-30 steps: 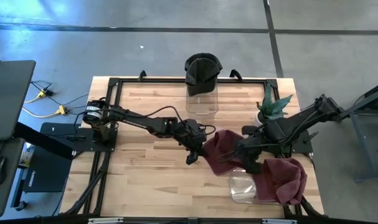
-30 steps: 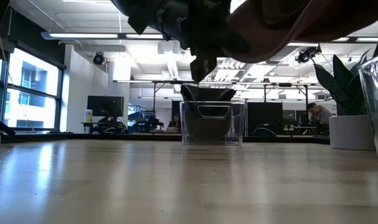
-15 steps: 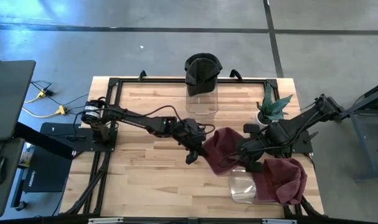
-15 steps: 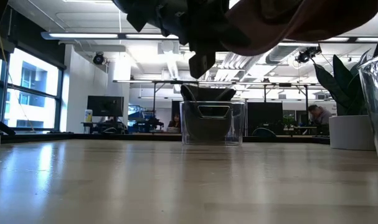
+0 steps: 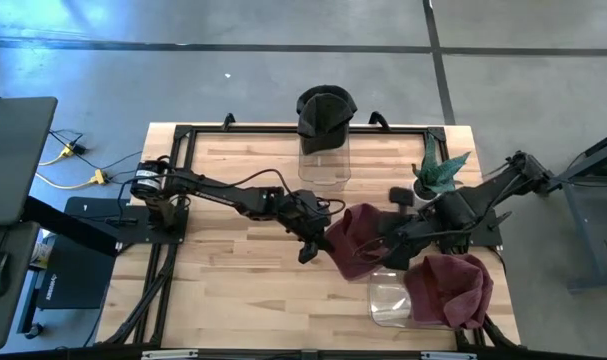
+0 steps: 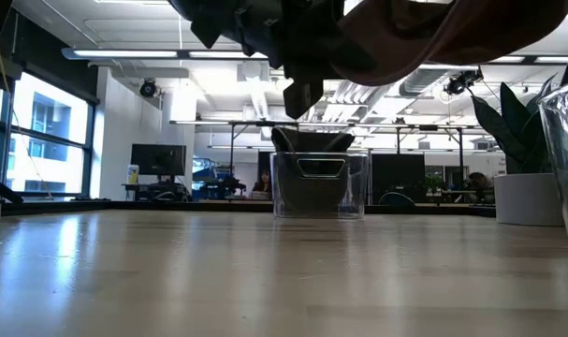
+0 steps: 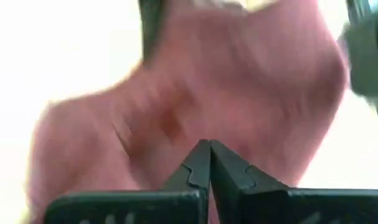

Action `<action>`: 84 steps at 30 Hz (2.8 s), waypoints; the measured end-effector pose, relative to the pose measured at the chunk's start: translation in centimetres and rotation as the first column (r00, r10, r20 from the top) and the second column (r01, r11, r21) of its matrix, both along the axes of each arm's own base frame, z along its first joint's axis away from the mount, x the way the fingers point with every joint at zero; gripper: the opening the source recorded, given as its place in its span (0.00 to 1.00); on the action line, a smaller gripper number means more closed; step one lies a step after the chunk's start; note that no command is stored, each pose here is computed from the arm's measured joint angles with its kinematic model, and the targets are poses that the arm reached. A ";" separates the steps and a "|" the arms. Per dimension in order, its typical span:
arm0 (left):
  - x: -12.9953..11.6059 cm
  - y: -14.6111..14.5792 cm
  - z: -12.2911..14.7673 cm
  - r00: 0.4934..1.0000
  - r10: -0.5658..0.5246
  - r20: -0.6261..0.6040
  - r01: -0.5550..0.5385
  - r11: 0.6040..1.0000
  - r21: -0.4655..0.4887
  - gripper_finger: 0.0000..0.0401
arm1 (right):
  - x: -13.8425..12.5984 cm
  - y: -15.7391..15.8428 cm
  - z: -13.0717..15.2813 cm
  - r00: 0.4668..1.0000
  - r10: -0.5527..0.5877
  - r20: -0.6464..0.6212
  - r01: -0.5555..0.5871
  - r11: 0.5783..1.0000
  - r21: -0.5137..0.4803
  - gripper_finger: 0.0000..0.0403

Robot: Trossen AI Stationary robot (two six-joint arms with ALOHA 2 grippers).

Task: Pick & Place hat
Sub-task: Put the red cap into the bottom transparent bin

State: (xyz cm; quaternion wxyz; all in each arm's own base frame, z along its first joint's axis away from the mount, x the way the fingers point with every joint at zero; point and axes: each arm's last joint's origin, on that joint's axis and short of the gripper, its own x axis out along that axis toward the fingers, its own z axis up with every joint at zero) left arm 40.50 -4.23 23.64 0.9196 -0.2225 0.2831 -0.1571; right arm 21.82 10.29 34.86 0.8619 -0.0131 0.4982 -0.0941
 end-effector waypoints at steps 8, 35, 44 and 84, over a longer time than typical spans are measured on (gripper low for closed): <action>0.0 0.0 0.0 1.000 0.010 -0.010 -0.011 1.000 -0.018 0.00 | 4.9 2.2 -1.3 0.879 0.400 0.259 -0.449 0.878 0.166 0.00; 0.0 -0.1 0.0 1.000 -0.016 -0.009 0.016 0.999 -0.030 0.00 | 4.7 1.6 0.3 0.848 0.408 0.339 -0.447 0.893 0.045 0.01; -0.1 -0.2 0.0 0.999 -0.050 0.000 0.050 0.998 -0.023 0.00 | -0.9 -0.7 1.9 0.963 0.090 0.255 -0.111 0.991 0.069 0.01; 0.1 -3.5 2.2 0.813 -0.441 0.380 0.368 0.895 0.253 0.00 | -7.9 7.0 5.0 0.797 0.349 0.493 -0.410 0.912 0.018 0.00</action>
